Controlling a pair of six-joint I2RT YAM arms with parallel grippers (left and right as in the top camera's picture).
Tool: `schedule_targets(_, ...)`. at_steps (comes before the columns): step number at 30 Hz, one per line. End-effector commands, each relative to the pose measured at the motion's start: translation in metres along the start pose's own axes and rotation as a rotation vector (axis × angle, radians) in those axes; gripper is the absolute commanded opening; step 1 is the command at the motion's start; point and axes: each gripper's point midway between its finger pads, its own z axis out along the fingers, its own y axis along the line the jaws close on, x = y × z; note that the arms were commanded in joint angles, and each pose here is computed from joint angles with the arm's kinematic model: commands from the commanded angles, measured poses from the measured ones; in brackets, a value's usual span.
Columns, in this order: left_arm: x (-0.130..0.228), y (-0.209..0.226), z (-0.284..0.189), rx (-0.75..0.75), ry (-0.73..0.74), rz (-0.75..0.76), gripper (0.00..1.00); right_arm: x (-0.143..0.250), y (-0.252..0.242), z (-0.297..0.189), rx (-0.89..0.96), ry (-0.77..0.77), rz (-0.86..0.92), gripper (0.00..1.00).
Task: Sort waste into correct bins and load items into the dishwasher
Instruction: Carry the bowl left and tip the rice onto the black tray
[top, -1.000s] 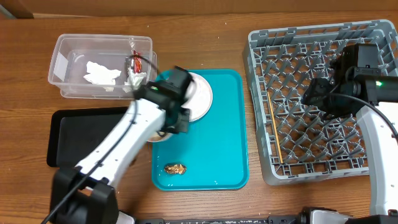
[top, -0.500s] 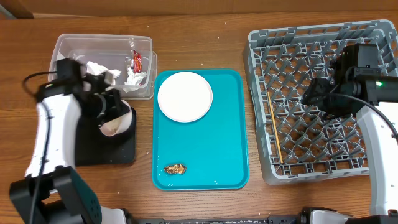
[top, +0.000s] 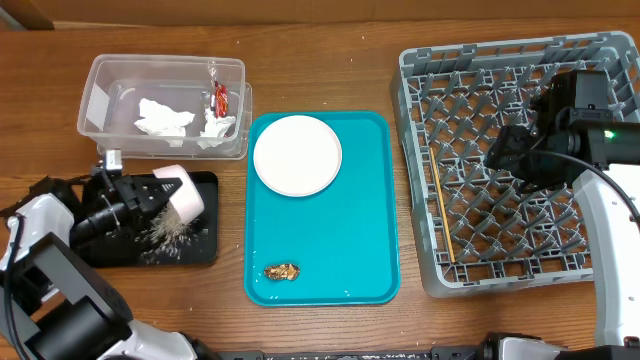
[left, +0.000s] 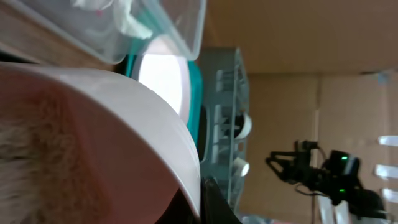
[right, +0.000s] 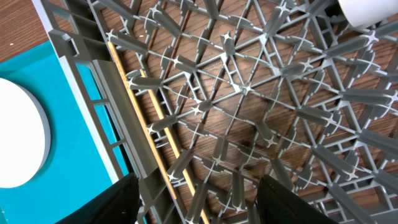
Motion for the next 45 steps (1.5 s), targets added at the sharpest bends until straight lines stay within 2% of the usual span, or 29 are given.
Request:
schedule_targets(1,-0.015,-0.029,-0.008,0.218,-0.093,0.029,0.04,-0.003,0.0,-0.001,0.0,-0.008,0.0,0.63)
schedule_targets(3,-0.02,-0.04,-0.012,0.288,-0.117,0.021,0.04,-0.003,0.0,-0.001,-0.001,-0.009,0.0,0.63)
schedule_targets(8,-0.02,-0.04,-0.012,0.294,-0.104,-0.072,0.04,-0.003,0.0,-0.001,-0.001,-0.009,0.0,0.63)
schedule_targets(32,-0.018,-0.04,-0.009,0.287,-0.09,-0.086,0.04,-0.002,0.0,-0.001,-0.001,-0.008,0.0,0.63)
schedule_targets(39,0.007,-0.041,0.019,0.164,0.04,-0.04,0.04,-0.003,0.0,-0.001,-0.001,-0.009,0.0,0.63)
schedule_targets(43,0.028,-0.06,0.045,0.084,0.164,0.079,0.04,-0.003,0.0,-0.001,-0.001,-0.009,0.0,0.63)
schedule_targets(45,0.05,-0.071,0.07,-0.016,0.282,0.167,0.04,-0.003,0.0,-0.001,-0.001,-0.009,0.0,0.63)
